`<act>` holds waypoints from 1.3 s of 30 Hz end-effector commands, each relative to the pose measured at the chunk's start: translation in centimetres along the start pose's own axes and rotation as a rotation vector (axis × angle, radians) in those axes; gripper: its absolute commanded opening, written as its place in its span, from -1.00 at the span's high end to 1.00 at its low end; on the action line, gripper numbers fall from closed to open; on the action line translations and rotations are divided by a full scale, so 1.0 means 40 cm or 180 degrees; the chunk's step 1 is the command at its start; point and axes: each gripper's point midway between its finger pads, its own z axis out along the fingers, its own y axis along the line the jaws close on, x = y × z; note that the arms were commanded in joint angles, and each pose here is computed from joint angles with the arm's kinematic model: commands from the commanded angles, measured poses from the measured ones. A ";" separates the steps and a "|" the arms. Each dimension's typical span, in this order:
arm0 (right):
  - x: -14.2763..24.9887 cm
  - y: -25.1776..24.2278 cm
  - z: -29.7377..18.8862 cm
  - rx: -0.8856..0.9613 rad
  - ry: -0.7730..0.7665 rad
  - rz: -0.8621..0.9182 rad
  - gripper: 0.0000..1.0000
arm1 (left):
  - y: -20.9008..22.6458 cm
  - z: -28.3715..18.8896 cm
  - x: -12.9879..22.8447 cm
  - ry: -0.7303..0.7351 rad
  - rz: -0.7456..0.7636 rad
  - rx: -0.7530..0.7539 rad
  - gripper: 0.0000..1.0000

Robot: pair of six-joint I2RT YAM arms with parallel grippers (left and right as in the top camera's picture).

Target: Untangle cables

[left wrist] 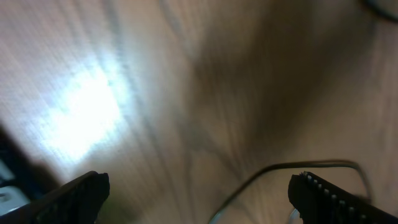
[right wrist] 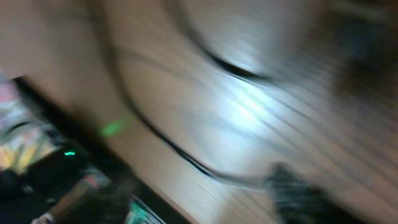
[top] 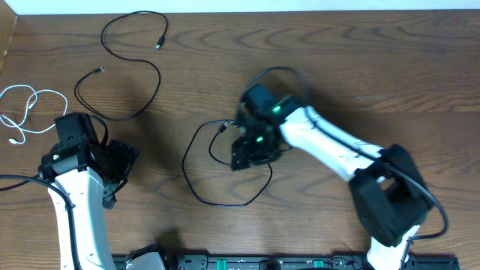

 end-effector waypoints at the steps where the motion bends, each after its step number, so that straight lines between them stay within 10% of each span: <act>1: -0.015 -0.179 -0.085 0.0841 -0.0219 0.0344 -0.99 | -0.050 -0.013 0.034 0.0278 -0.0074 0.0370 -0.94; 6: -0.015 -0.324 -0.154 0.1178 -0.0293 0.0788 -0.98 | -0.177 -0.037 0.107 0.0578 0.1201 0.1285 -0.68; 18: -0.030 -0.456 -0.232 0.1131 -0.0515 0.1299 -0.99 | -0.226 -0.007 0.148 0.0554 0.1812 0.1296 -0.78; 33: -0.030 -0.456 -0.232 0.1131 -0.0516 0.1300 -0.98 | -0.190 0.201 0.232 0.0691 0.2746 -0.0026 -0.63; 39: -0.030 -0.456 -0.232 0.1131 -0.0515 0.1299 -0.99 | -0.197 0.270 0.254 0.0751 0.2890 -0.0194 -0.18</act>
